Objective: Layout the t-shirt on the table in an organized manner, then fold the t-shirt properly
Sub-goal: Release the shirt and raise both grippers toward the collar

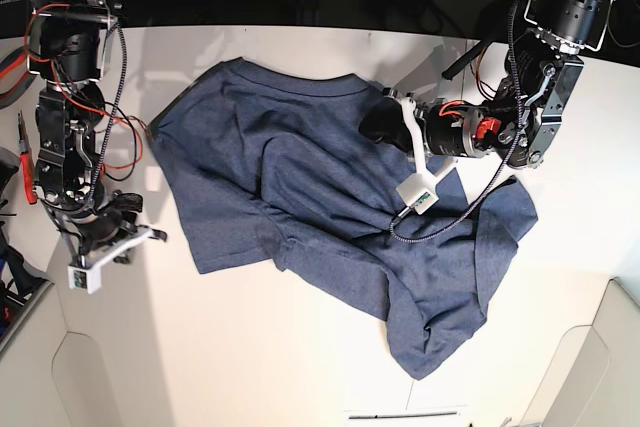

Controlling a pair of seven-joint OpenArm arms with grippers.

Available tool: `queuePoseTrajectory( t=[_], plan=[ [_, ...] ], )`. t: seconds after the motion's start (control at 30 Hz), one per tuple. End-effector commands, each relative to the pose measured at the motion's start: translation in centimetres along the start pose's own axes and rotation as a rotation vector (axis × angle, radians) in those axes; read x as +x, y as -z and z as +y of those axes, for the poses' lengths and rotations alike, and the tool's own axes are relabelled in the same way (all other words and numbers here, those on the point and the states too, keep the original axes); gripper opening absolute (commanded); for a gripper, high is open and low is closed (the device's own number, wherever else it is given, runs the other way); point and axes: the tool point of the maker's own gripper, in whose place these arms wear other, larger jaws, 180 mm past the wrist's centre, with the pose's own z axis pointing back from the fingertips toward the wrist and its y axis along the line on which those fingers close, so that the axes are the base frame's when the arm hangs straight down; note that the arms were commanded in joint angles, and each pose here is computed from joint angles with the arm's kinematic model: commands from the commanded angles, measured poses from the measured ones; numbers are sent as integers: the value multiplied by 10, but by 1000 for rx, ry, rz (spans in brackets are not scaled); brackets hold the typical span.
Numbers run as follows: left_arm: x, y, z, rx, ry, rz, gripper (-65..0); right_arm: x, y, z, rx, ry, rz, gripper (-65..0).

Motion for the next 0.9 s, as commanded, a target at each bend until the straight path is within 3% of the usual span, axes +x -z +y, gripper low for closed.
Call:
queuePoseTrajectory(
  t=[0.0,0.2,0.37,0.47,0.7,0.87],
  plan=[
    [16,-6,0,-5,23,-43,-650,22,1,21,65,9,-65,-650],
    [16,-6,0,-5,23,-43,-650,-4,16,92,188,28,-8,-650],
    [15,-6,1,-2,24,-39,-650,-49,26,95,173,-13,114,-650],
    [13,-5,1,-2,22,-34,-650,-66,31,69,56,-51,139,-650],
    [-21,0,-8,-22,-27,15,-650,-62,24,-32,-297,-111,153,-650],
    [-51,7,-26,-61,-88,42,-650,-34,17,-72,-402,-108,118,-650]
  ],
)
